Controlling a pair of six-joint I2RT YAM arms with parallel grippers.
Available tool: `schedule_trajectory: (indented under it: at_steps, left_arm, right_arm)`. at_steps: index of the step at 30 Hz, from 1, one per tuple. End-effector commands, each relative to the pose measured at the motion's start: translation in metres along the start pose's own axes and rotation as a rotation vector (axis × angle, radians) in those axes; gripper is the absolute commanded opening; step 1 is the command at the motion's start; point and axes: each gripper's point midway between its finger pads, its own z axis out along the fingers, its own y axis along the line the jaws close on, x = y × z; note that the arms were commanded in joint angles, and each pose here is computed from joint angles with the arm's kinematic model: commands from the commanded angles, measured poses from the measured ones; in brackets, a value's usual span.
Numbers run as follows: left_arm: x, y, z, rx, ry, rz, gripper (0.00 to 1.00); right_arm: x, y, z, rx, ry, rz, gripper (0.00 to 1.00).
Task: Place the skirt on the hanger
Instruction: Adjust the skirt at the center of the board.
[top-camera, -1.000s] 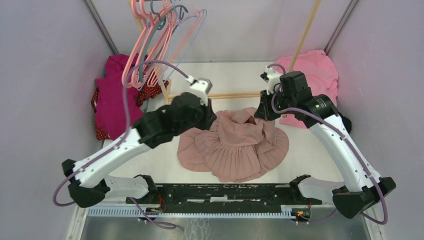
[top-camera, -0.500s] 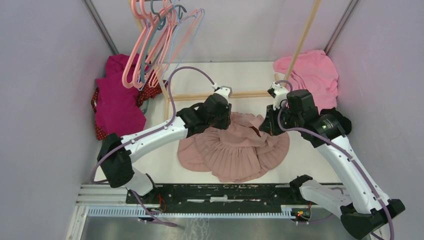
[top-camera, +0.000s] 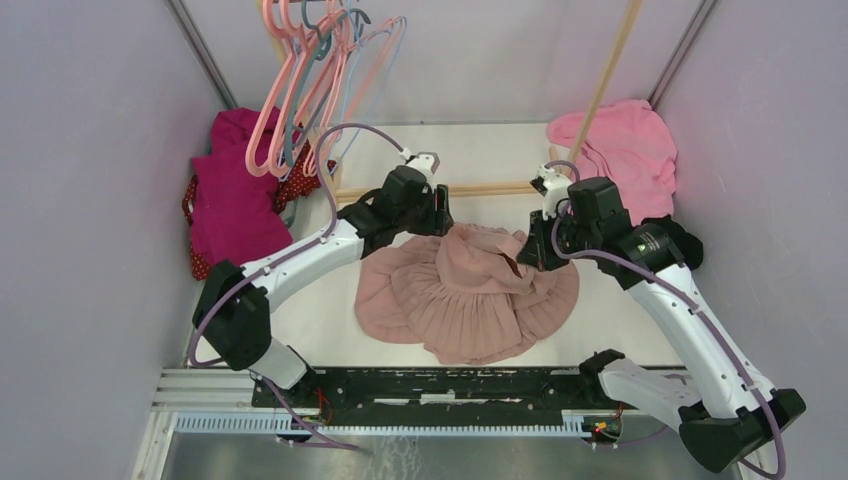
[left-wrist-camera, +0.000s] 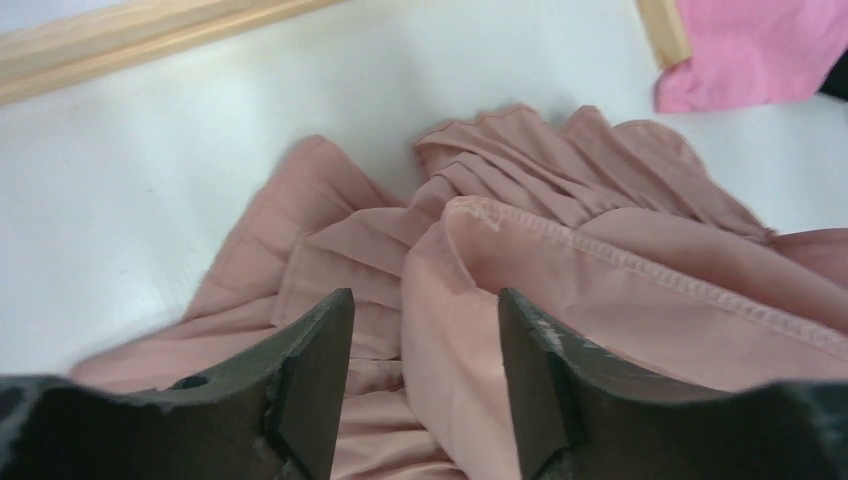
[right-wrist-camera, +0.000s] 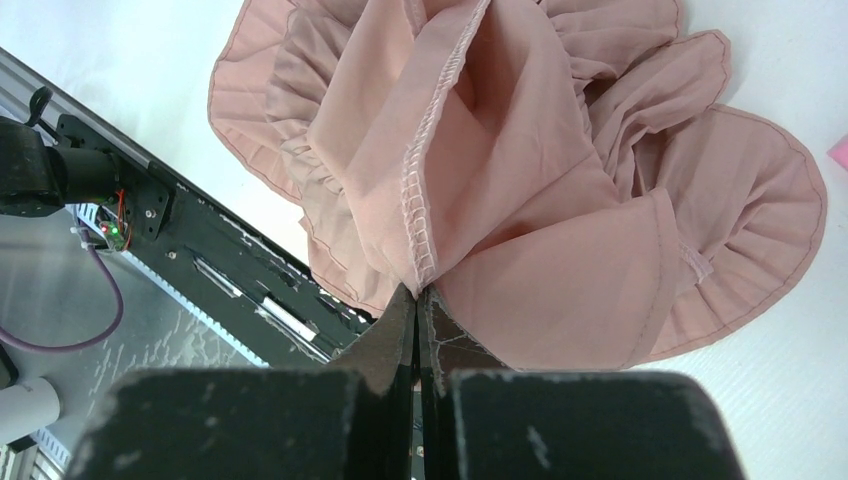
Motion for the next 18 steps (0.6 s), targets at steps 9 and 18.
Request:
schedule_trajectory:
  at_steps: [9,18]
  left_arm:
    - [-0.011,-0.033,0.007,0.147,0.047,-0.028,0.99]
    - [0.007,-0.020,0.027,0.063,0.139,-0.047,1.00]
  right_arm:
    - [-0.012,0.002,0.008,-0.020,-0.036,-0.006,0.01]
    - [-0.008,0.002,0.010,-0.030,-0.035,-0.007,0.01]
